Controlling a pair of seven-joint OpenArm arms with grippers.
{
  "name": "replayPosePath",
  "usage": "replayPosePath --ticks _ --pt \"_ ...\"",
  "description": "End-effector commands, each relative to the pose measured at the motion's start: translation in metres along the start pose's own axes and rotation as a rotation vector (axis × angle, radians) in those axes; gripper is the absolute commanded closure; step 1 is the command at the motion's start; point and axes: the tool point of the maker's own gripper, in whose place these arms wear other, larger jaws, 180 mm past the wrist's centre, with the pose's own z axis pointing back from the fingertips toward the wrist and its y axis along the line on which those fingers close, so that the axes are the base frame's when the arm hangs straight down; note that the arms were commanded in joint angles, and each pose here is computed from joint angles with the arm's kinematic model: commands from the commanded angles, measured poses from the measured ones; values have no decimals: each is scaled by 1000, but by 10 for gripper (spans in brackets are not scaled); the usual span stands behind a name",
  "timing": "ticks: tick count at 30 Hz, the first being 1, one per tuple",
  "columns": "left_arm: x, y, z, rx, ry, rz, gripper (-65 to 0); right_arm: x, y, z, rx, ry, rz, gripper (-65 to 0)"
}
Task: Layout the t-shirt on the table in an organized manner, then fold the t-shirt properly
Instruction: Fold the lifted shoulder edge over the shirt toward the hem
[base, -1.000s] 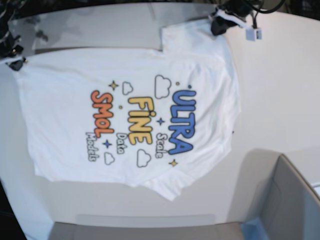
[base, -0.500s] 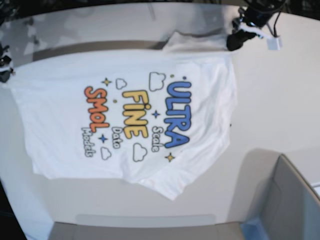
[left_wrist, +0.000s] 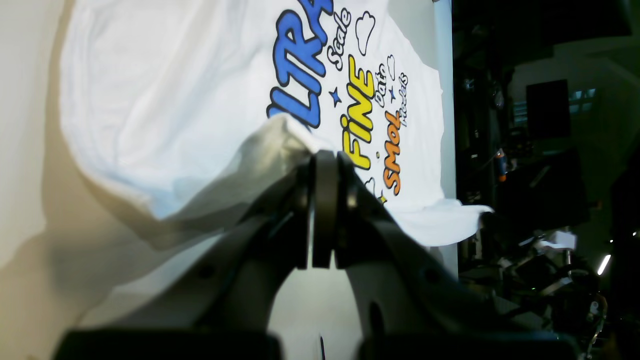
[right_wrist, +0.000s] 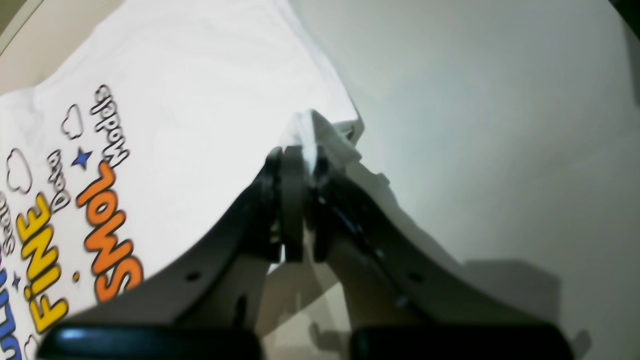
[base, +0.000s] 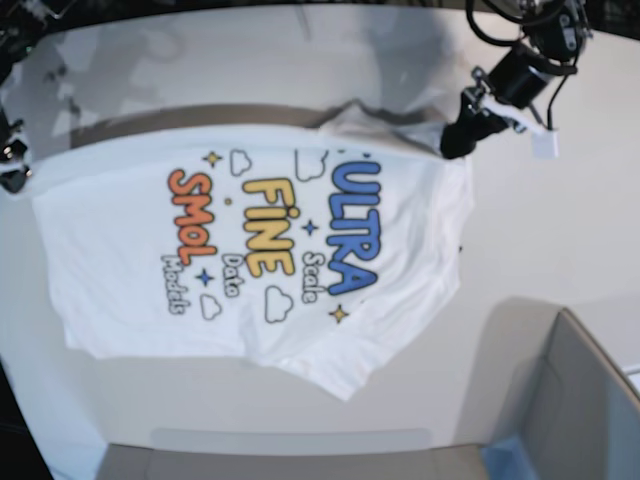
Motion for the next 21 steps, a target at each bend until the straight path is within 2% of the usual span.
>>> replayPosePath --ticks 1,6,9,11,14,21 --pt "10 -8 0 -26 -26 -26 0 25 5 3 18 -65 28 0" --pt "28 -14 -12 -54 -60 -48 0 35 22 -9 58 -62 56 0" --pt "39 -8 -20 -19 -75 -61 0 37 28 -20 79 -54 40 0" --pt "45 1 -25 22 -84 -15 0 37 28 -27 76 -44 29 0" --pt "54 9 -30 53 -98 52 0 43 33 -37 50 -41 66 0" --pt "67 20 -46 58 -79 54 0 50 47 -47 42 -46 109 0"
